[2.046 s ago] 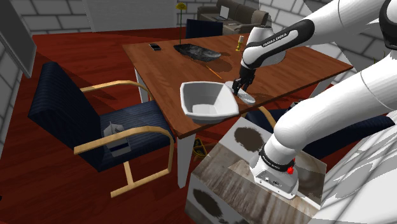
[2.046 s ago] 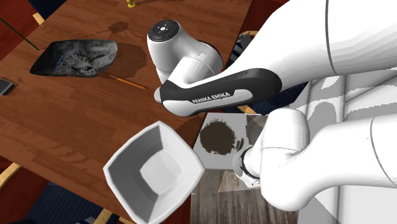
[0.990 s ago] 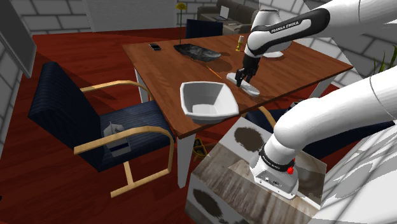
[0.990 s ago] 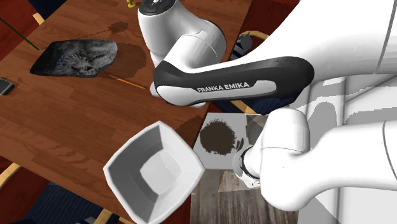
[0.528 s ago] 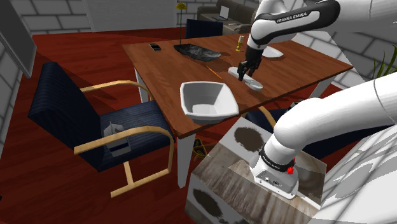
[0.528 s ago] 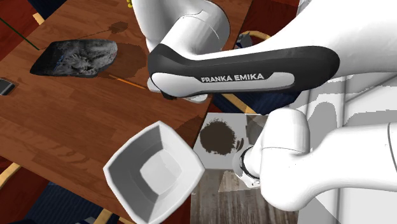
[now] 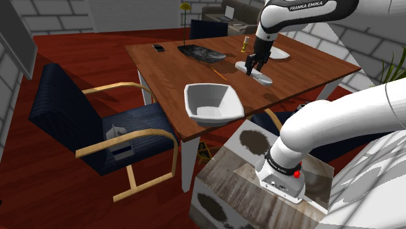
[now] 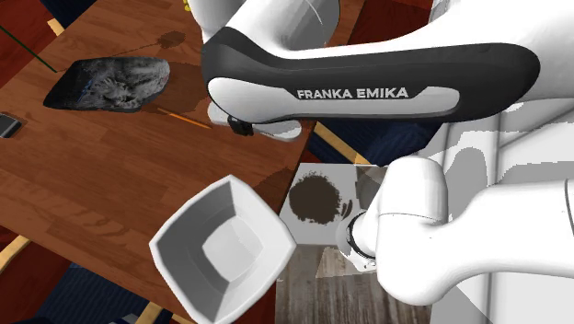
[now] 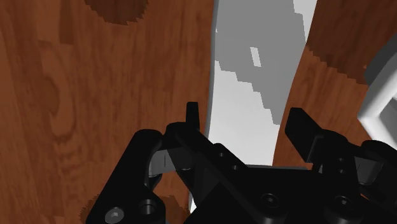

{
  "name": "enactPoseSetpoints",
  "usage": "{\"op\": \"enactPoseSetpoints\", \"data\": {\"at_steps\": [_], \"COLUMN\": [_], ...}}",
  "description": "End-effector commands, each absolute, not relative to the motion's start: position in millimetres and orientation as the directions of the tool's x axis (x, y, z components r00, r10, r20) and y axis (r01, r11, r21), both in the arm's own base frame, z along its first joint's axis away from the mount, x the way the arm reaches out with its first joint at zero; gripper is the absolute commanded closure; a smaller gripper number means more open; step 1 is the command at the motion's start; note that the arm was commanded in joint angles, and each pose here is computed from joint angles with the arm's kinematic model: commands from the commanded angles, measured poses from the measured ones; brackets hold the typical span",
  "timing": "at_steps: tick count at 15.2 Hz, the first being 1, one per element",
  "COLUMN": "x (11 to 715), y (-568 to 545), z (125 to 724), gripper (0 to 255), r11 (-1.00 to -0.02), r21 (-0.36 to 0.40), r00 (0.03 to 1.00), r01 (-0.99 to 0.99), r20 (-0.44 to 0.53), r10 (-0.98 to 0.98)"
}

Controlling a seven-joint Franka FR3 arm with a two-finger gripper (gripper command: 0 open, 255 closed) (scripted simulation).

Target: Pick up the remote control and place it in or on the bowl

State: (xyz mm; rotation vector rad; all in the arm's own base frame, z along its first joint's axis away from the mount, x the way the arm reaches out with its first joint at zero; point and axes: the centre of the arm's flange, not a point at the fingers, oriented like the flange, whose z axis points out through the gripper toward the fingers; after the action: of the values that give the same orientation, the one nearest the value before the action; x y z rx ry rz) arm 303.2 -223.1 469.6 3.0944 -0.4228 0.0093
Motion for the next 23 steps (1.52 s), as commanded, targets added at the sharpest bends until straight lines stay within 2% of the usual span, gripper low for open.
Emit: {"op": "enactPoseSetpoints", "data": {"at_steps": [1,6,23], "x": [304,304,341], "y": [-224,-224,-3], "z": [481,507,514], "gripper": [255,255,255], "r11": [-0.963,-0.963,-0.963], "r21": [0.017,0.017,0.017], "r00": [0.963,0.963,0.963], "r01": [-0.268,-0.268,-0.268], "r20": [0.008,0.008,0.008], "r10": [-0.268,-0.268,-0.268]}}
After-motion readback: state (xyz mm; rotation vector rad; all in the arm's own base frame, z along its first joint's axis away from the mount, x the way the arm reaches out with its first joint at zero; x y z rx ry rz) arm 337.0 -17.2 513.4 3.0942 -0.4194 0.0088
